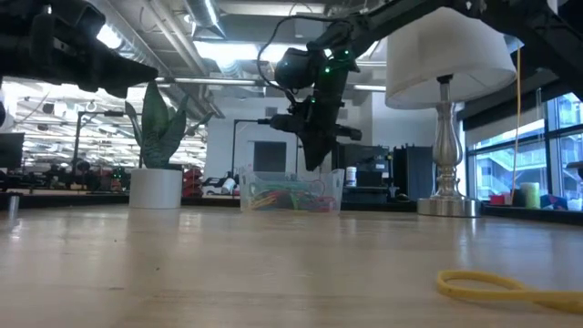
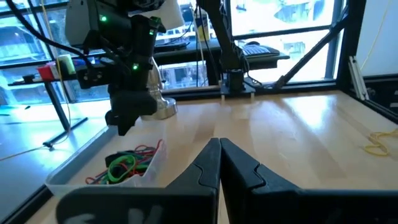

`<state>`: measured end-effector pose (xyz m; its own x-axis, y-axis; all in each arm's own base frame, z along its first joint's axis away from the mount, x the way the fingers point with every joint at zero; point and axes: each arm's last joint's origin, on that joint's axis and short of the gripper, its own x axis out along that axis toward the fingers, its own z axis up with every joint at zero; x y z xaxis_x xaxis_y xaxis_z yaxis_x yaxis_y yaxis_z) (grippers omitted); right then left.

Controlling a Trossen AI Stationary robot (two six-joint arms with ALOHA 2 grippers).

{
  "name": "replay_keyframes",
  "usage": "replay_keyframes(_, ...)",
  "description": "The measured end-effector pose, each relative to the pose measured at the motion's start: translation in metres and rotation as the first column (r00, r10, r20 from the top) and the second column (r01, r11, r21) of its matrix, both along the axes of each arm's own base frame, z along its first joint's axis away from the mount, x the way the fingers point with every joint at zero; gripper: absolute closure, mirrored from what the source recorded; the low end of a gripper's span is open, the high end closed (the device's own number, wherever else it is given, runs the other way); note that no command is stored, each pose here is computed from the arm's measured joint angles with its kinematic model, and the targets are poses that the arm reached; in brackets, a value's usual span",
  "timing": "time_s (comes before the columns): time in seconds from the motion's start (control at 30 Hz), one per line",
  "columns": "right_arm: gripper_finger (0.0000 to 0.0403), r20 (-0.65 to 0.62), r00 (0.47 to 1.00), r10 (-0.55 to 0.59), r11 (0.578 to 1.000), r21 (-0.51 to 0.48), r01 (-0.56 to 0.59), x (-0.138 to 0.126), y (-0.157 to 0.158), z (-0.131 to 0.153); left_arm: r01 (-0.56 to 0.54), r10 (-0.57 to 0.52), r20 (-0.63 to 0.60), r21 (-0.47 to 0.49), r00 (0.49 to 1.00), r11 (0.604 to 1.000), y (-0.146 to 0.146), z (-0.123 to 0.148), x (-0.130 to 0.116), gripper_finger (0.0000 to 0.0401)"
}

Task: Pick and place rubber bands into bin
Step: Put the black rubber band into the transparent bin, then put the yellow rubber band into the transparent bin

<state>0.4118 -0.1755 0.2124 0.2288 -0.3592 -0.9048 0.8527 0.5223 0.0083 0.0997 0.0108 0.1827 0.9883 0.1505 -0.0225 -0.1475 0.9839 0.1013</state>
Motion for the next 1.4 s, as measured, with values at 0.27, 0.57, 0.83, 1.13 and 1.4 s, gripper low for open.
replay_keyframes(0.27, 0.0313, -0.004, 1.0, -0.003, 1.0, 0.003, 0.003, 0.0, 0.0, -0.001, -0.009, 0.009, -0.01, -0.008, 1.0, 1.0, 0.0, -0.003, -0.008, 0.04)
replay_keyframes(0.57, 0.0262, -0.007, 1.0, -0.003, 1.0, 0.009, 0.003, -0.001, 0.001, 0.001, 0.008, -0.008, -0.007, -0.01, 1.0, 1.0, -0.001, -0.003, -0.008, 0.04)
replay_keyframes(0.83, 0.0257, 0.018, 1.0, 0.007, 1.0, 0.001, -0.007, -0.006, 0.005, 0.016, 0.08, -0.079, 0.037, -0.018, 0.996, 0.997, -0.003, -0.011, -0.004, 0.04)
replay_keyframes(1.13, 0.0258, 0.05, 0.981, 0.187, 0.982, -0.01, -0.187, -0.015, 0.025, 0.053, 0.173, -0.169, 0.065, -0.05, 0.983, 0.984, -0.006, -0.014, -0.003, 0.04)
replay_keyframes(1.4, 0.0258, 0.027, 0.911, 0.412, 0.91, -0.049, -0.411, -0.023, 0.077, 0.087, 0.151, -0.148, 0.058, -0.052, 0.987, 0.987, -0.005, -0.014, -0.002, 0.04)
